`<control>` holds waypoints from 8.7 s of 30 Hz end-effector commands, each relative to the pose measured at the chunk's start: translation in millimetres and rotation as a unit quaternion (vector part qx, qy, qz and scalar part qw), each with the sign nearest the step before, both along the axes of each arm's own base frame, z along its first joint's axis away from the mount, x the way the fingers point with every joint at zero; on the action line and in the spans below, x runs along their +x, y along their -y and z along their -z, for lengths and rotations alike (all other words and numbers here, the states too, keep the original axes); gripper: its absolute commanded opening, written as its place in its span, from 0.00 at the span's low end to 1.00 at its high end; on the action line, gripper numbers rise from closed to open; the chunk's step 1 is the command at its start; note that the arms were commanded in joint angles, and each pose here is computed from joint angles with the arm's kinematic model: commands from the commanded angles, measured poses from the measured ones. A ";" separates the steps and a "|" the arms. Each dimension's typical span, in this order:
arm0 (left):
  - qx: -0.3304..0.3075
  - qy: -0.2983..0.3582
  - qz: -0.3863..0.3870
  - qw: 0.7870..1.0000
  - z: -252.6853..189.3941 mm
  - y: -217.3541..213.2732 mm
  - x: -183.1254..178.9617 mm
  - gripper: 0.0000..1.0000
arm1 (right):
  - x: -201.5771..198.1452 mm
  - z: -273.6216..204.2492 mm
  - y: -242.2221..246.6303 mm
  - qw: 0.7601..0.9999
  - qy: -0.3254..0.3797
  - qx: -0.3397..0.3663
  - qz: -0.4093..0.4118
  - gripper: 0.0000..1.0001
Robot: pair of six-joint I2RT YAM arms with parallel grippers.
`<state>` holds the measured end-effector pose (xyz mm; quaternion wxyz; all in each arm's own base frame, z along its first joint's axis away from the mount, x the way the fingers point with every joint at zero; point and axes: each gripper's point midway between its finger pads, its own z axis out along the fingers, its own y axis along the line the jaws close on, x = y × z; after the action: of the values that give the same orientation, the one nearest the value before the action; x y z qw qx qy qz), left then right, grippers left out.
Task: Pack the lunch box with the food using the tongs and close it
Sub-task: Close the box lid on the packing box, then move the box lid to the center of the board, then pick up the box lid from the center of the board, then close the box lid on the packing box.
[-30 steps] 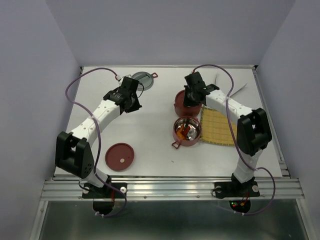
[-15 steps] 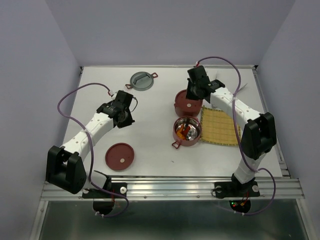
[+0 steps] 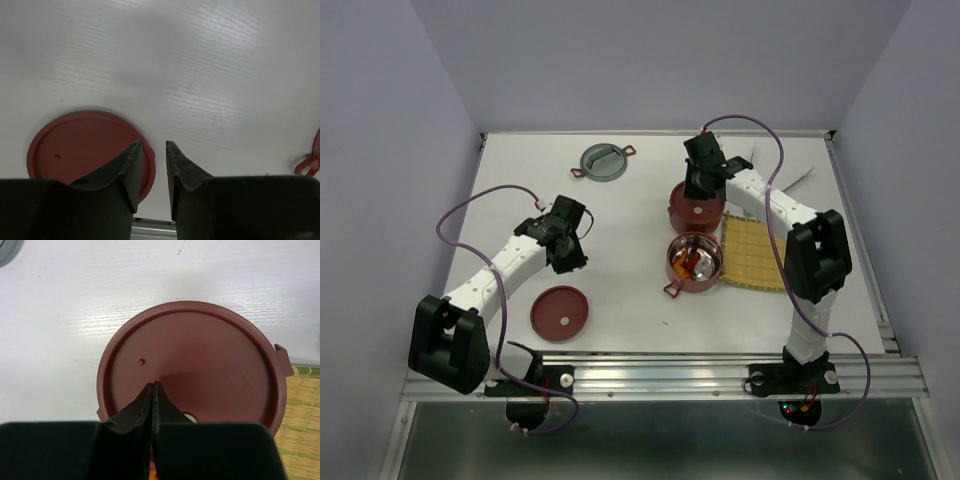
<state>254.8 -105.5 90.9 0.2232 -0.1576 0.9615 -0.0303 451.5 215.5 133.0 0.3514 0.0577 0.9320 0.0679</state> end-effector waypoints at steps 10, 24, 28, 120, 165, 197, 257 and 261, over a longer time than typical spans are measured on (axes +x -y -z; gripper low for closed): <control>0.024 -0.050 -0.025 0.998 34.5 12.8 -51.8 0.59 | -14.1 -111.5 -1.9 0.993 0.099 0.061 -0.011 0.48; 0.052 -0.068 -0.038 0.996 79.5 11.0 -47.8 0.20 | -40.3 -124.9 15.5 0.992 0.110 0.065 0.000 0.50; 0.047 -0.034 -0.014 0.998 56.4 27.2 -30.1 0.00 | -43.0 -123.5 22.0 0.992 0.112 0.055 0.008 0.50; -0.001 0.139 -0.083 0.987 -63.8 -38.0 29.7 0.43 | -121.4 -49.2 -122.7 0.978 0.040 0.000 -0.207 0.01; -0.085 0.096 0.100 0.987 -43.8 107.9 34.2 0.41 | -147.5 38.0 79.5 0.986 -0.125 -0.080 -0.082 0.01; -0.124 0.114 0.174 0.970 -63.6 175.9 40.7 0.00 | -134.5 -11.9 71.5 0.996 -0.064 -0.037 -0.053 0.41; -0.140 0.032 0.231 0.962 26.5 237.3 37.5 0.00 | -140.6 71.4 10.9 0.988 -0.129 0.009 -0.083 0.01; -0.141 0.032 0.231 0.962 26.0 234.9 34.5 0.00 | -139.6 60.8 6.7 0.989 -0.119 0.013 -0.087 0.01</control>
<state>300.3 -352.2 84.9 0.2361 0.0357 0.9395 -0.2456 322.7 208.4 83.4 0.2460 -0.0057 0.9623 0.1159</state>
